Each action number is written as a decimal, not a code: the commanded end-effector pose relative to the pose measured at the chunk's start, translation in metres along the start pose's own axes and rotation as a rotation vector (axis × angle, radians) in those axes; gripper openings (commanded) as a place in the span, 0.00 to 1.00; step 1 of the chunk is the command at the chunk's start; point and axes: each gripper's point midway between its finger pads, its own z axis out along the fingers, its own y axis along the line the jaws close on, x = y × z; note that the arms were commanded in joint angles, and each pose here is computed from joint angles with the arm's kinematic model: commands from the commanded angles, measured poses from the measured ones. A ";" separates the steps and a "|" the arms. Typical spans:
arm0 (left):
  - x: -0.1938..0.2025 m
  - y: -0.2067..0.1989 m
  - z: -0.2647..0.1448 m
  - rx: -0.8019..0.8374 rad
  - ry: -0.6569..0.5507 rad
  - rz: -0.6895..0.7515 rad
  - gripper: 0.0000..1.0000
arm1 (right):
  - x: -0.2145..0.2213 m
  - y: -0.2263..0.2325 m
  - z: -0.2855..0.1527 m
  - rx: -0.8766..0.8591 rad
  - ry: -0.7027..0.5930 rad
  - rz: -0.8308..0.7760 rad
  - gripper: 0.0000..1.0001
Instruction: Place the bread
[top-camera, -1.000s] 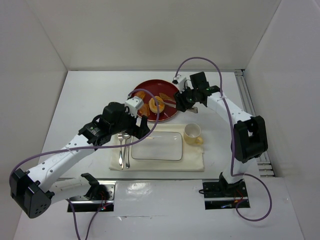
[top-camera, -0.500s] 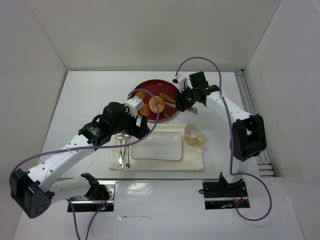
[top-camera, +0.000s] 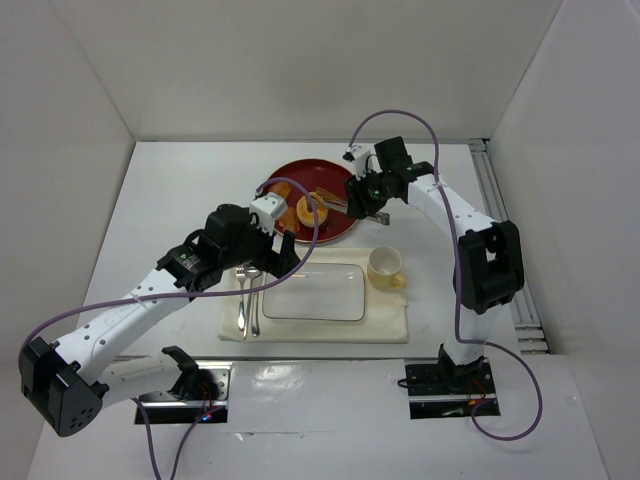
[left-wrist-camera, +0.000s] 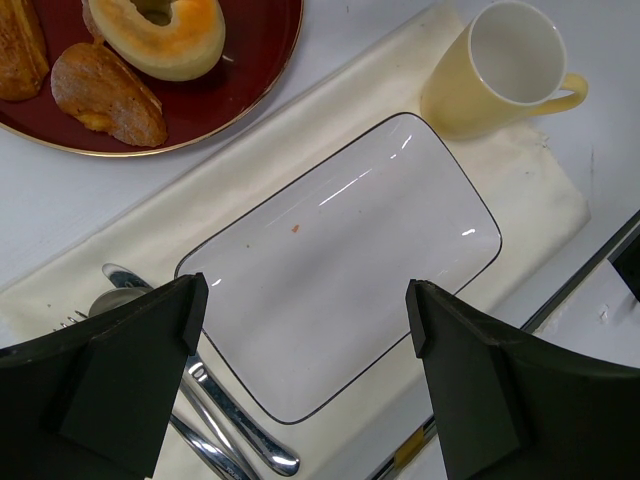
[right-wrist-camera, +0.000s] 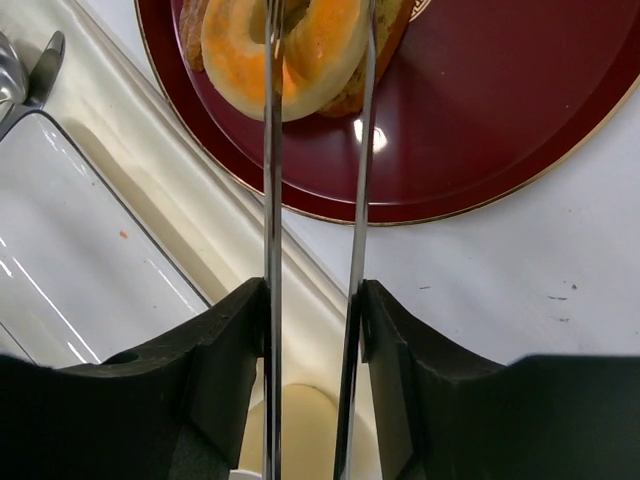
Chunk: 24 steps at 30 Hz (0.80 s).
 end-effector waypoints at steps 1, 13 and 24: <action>-0.012 -0.006 -0.003 0.026 -0.055 0.018 1.00 | -0.013 0.006 -0.008 -0.018 -0.019 0.023 0.48; -0.008 -0.005 -0.001 0.024 -0.047 0.017 1.00 | -0.018 0.016 -0.032 -0.090 -0.069 0.071 0.00; -0.011 -0.002 -0.004 0.008 -0.059 0.027 1.00 | -0.031 0.040 -0.083 -0.146 -0.173 0.011 0.00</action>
